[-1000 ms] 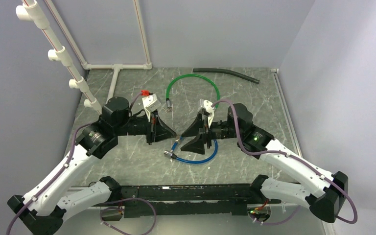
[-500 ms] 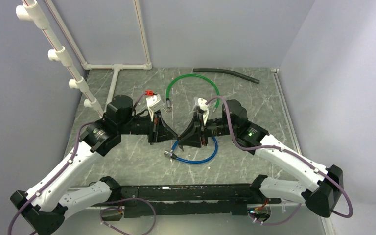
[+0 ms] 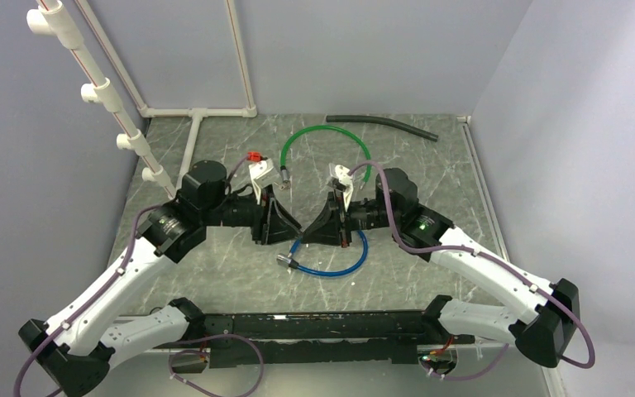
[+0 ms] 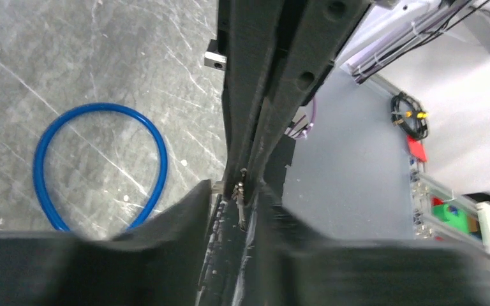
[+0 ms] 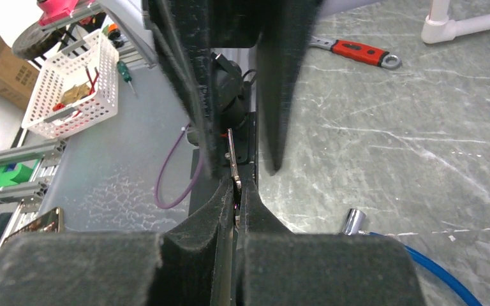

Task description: Unlock with the key

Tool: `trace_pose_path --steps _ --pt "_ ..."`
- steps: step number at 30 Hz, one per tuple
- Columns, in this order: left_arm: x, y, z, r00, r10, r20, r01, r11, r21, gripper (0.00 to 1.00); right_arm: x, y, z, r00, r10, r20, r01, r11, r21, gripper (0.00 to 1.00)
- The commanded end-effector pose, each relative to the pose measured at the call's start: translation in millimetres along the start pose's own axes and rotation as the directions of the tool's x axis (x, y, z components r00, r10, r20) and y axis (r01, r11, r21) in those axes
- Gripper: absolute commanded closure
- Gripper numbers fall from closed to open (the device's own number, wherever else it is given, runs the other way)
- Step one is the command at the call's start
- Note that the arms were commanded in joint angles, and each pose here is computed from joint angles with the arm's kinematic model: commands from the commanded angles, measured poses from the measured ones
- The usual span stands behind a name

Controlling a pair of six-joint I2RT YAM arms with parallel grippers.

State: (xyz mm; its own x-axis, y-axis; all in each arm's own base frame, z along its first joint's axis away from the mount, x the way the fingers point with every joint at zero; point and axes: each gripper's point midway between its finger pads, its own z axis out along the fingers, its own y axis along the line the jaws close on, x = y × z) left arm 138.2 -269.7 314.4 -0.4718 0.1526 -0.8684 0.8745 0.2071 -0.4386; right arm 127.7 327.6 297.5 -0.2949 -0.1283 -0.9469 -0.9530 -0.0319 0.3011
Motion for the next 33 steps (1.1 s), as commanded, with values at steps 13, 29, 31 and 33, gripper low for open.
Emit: trace_pose_path --steps 13,29,31,33 --pt "-21.2 70.0 -34.9 0.983 -0.028 0.183 0.115 0.867 -0.484 0.05 30.0 -82.5 -32.4 0.973 0.205 0.103 -0.228 0.807 0.545 1.00" --pt "106.2 173.1 30.7 0.910 -0.408 -0.075 0.239 0.662 -0.710 0.30 91.0 -140.6 -144.8 0.895 0.363 0.259 -0.336 0.165 0.927 1.00" --pt "122.0 176.9 44.2 0.894 -0.431 -0.124 0.221 0.664 -0.715 0.35 93.6 -142.6 -147.8 0.892 0.366 0.264 -0.339 0.157 0.928 1.00" --pt "134.5 179.0 54.0 0.879 -0.447 -0.166 0.198 0.658 -0.727 0.39 93.6 -143.6 -149.1 0.892 0.365 0.267 -0.343 0.160 0.926 1.00"
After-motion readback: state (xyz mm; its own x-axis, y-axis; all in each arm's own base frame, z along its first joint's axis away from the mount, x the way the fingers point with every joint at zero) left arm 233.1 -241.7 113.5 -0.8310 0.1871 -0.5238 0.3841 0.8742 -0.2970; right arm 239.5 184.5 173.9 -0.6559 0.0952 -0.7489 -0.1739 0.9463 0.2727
